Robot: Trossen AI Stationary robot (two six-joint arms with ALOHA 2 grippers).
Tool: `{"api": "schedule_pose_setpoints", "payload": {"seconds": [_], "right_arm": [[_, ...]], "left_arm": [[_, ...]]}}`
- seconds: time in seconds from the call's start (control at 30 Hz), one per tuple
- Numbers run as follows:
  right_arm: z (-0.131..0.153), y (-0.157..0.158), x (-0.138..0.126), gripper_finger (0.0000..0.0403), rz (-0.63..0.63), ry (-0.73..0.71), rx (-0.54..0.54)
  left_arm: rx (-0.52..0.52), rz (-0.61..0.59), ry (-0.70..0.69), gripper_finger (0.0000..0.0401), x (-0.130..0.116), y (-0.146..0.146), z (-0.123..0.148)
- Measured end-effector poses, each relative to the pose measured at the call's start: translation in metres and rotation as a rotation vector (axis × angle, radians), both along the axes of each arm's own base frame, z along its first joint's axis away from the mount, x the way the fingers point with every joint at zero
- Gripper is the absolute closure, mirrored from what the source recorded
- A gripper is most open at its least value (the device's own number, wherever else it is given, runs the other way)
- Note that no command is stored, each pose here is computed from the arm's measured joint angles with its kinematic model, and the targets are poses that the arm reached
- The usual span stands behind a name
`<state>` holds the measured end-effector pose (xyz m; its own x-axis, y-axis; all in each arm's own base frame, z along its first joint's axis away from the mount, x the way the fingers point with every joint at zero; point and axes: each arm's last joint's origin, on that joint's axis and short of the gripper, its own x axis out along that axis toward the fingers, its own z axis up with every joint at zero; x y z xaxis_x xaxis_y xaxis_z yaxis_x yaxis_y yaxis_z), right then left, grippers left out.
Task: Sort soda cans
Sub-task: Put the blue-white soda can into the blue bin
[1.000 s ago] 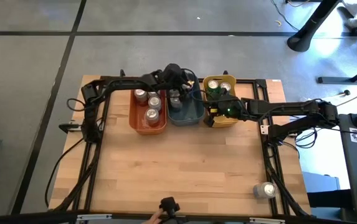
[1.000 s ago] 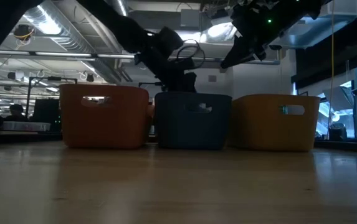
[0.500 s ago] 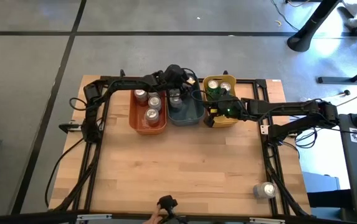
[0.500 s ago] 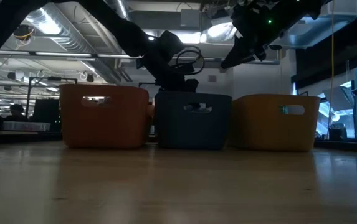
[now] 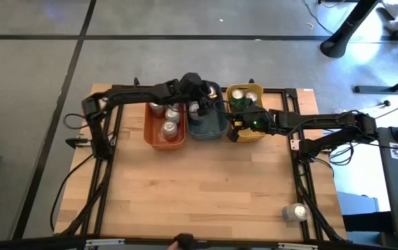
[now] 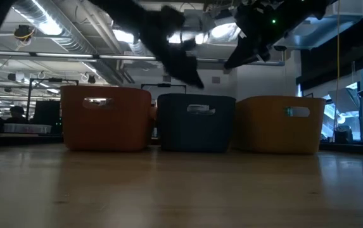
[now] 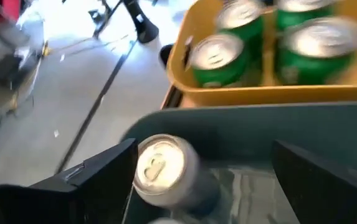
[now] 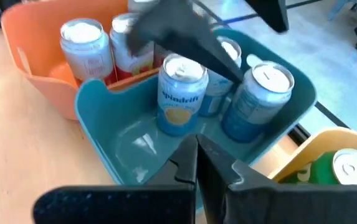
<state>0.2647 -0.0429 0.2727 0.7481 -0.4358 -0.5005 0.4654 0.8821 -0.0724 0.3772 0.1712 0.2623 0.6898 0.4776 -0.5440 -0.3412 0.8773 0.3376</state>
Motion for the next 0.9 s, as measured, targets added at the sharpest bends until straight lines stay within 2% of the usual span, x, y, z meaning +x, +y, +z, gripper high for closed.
{"api": "schedule_pose_setpoints", "payload": {"seconds": [0.2, 0.33, 0.4, 0.5, 0.6, 0.67, 0.77, 0.9], "right_arm": [[0.002, 0.000, 0.001, 0.0395, 0.000, -0.017, -0.002], [0.002, 0.000, 0.001, 0.0395, 0.000, -0.017, -0.003], [0.002, 0.000, 0.001, 0.0395, -0.001, -0.020, -0.004], [0.002, 0.000, 0.001, 0.0395, 0.000, -0.020, -0.007], [0.003, 0.000, 0.001, 0.0395, 0.000, -0.030, -0.008], [0.004, -0.001, 0.002, 0.0395, -0.001, -0.028, -0.050], [0.011, -0.004, 0.003, 0.0395, -0.045, -0.056, -0.144], [0.033, -0.001, 0.005, 0.0364, 0.029, -0.044, -0.110]], "left_arm": [[0.005, -0.054, -0.046, 0.0047, -0.034, -0.040, 0.062], [-0.034, -0.079, -0.006, 0.0047, -0.066, -0.066, 0.085], [-0.073, -0.078, 0.026, 0.0047, -0.085, -0.078, 0.086], [-0.123, -0.059, -0.017, 0.0047, -0.116, -0.094, 0.084], [-0.158, -0.039, -0.088, 0.0047, -0.145, -0.108, 0.071], [-0.173, -0.043, -0.137, 0.0047, -0.160, -0.117, 0.058], [-0.189, -0.060, -0.230, 0.0047, -0.177, -0.127, 0.041], [-0.206, -0.081, -0.276, 0.0047, -0.189, -0.135, 0.021]]}}
